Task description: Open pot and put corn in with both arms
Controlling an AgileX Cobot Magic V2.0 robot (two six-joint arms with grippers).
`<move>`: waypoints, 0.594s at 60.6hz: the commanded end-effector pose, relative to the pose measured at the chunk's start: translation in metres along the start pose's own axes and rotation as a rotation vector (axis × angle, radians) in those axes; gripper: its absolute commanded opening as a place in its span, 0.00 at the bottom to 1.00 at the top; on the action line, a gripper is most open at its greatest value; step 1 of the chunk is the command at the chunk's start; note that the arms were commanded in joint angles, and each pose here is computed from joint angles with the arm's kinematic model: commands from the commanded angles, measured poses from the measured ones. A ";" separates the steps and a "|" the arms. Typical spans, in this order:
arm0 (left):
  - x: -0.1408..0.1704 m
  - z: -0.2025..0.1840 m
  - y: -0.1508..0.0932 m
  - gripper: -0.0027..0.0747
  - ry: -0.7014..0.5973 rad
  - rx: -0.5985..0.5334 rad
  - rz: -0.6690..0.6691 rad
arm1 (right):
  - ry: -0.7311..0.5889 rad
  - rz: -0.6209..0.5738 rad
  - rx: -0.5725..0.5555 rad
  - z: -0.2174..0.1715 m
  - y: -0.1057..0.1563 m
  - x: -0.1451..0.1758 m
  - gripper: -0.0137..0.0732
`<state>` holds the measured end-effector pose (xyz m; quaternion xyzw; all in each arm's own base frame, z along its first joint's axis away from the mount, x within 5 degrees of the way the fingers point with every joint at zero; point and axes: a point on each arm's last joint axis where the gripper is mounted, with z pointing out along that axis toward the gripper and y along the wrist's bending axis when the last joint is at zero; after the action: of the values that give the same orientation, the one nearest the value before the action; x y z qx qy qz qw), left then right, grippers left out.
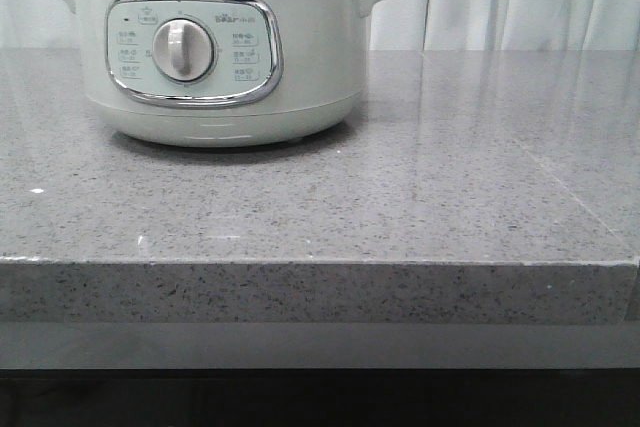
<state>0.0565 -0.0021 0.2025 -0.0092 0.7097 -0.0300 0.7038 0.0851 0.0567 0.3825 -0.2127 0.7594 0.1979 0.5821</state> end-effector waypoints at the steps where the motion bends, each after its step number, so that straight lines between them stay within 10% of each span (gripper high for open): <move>1: -0.007 -0.002 0.000 0.01 -0.089 -0.002 -0.013 | -0.101 -0.001 0.007 -0.004 0.000 -0.014 0.28; 20: -0.007 -0.002 0.000 0.01 -0.089 -0.002 -0.013 | -0.181 -0.037 0.042 -0.006 -0.003 -0.011 0.28; 36: -0.007 -0.002 0.000 0.01 -0.089 -0.002 -0.013 | -0.399 -0.037 0.299 -0.027 -0.022 0.035 0.28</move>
<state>0.0565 -0.0021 0.2025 -0.0099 0.7097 -0.0308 0.7038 0.0743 0.0313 0.3539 -0.1360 0.7010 0.1402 0.6859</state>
